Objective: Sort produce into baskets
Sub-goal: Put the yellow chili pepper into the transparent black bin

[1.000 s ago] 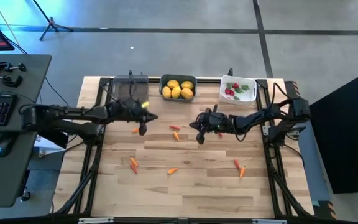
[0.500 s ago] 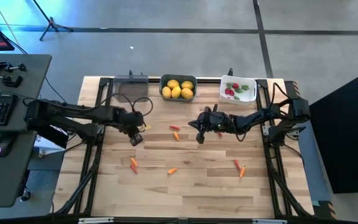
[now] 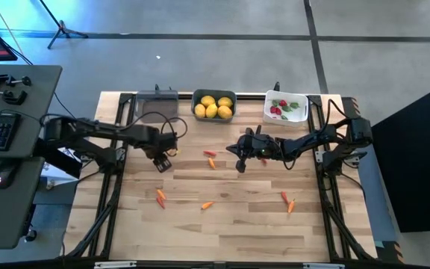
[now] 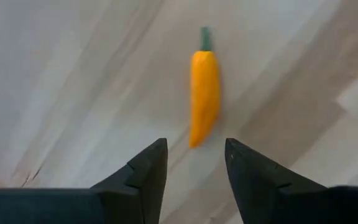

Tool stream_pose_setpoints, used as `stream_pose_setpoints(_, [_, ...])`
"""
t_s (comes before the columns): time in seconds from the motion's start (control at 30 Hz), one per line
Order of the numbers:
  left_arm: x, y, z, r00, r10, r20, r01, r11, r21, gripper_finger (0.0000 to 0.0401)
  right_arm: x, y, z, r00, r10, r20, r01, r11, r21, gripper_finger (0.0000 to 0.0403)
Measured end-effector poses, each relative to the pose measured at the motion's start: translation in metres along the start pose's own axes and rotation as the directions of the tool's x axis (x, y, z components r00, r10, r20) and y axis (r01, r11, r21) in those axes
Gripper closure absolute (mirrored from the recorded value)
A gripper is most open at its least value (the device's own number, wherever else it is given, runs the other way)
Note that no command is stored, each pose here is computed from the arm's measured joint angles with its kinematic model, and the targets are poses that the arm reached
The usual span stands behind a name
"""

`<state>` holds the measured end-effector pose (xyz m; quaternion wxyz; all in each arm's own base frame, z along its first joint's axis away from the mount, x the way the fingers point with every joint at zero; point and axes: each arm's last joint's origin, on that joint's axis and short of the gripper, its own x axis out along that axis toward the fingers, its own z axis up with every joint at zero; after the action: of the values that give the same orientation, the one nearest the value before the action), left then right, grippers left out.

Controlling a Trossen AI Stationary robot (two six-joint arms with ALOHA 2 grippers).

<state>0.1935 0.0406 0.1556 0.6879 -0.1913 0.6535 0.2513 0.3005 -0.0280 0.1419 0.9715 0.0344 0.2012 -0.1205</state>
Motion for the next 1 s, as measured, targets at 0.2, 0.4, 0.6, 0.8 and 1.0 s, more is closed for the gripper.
stream_pose_setpoints(0.2, [0.013, 0.005, 0.005, 0.998, 0.018, -0.066, -0.017, 1.000, 0.020, 0.0258, 0.000, 0.000, 0.000, 1.000, 0.000, 0.000, 0.000, 1.000, 0.000, 0.0402])
stream_pose_setpoints(0.4, [0.019, 0.006, 0.008, 0.995, 0.002, -0.098, 0.007, 0.995, 0.099, 0.0298, 0.000, 0.000, 0.000, 1.000, 0.000, 0.000, 0.000, 1.000, -0.001, 0.0402])
stream_pose_setpoints(0.6, [0.019, 0.004, 0.010, 0.997, -0.018, -0.077, 0.029, 0.987, 0.156, 0.0368, 0.000, 0.000, 0.000, 1.000, 0.000, 0.000, 0.000, 1.000, 0.002, 0.0402])
stream_pose_setpoints(0.8, [0.010, 0.005, 0.012, 0.999, -0.034, 0.001, 0.033, 0.988, 0.151, 0.0394, 0.000, 0.000, 0.000, 1.000, -0.001, 0.002, 0.001, 1.000, -0.007, 0.0402])
stream_pose_setpoints(1.0, [-0.014, 0.010, 0.023, 0.993, -0.067, 0.096, 0.062, 0.996, 0.058, 0.0400, 0.000, -0.003, 0.000, 1.000, -0.008, 0.003, 0.008, 1.000, -0.004, 0.0402])
